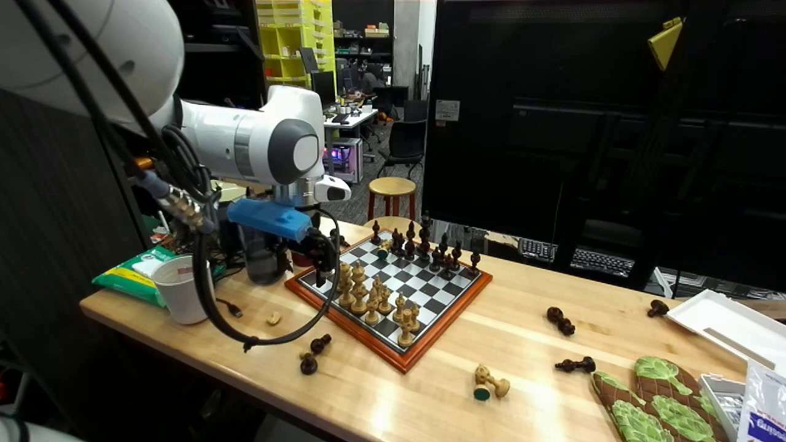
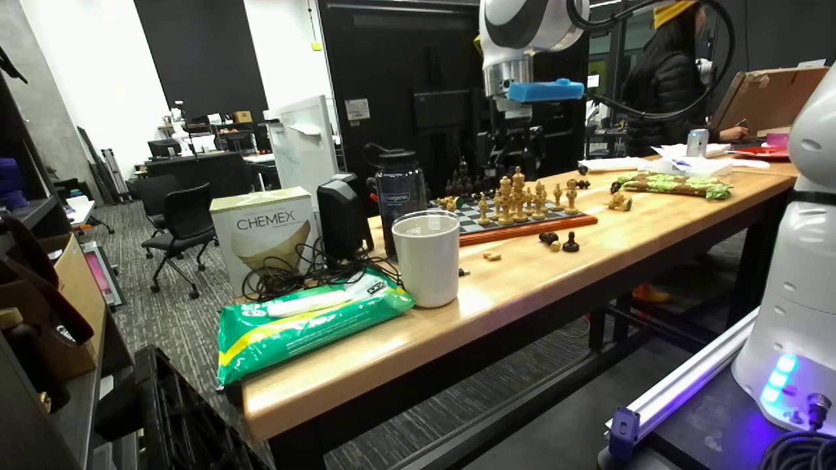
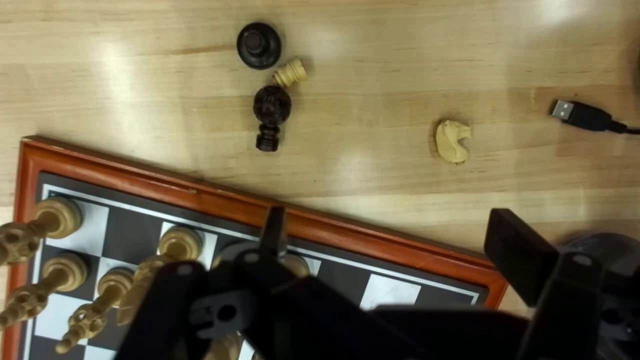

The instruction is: Move one yellow chess piece away from you on the board

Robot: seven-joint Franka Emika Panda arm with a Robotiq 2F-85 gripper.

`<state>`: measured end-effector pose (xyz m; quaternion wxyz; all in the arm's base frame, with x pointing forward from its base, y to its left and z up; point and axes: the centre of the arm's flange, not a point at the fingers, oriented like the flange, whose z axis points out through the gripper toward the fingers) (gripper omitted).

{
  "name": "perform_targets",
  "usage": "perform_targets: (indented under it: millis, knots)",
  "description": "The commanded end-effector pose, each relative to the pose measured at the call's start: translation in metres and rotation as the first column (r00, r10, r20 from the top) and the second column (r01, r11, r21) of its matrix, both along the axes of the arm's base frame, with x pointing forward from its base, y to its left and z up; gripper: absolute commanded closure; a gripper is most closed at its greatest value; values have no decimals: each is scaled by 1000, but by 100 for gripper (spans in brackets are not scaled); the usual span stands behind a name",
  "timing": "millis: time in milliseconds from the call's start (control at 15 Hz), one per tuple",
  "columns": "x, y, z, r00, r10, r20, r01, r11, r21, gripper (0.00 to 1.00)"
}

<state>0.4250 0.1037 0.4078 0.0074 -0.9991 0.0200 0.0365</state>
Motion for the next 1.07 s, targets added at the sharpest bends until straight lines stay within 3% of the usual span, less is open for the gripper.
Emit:
perform_targets:
  millis: [0, 533, 1000]
  knots:
    - [21, 9, -18, 999, 32, 13, -32, 999, 11, 0]
    - [53, 33, -47, 997, 56, 52, -58, 998, 28, 0]
    - [57, 54, -58, 998, 57, 9, -57, 997, 58, 0]
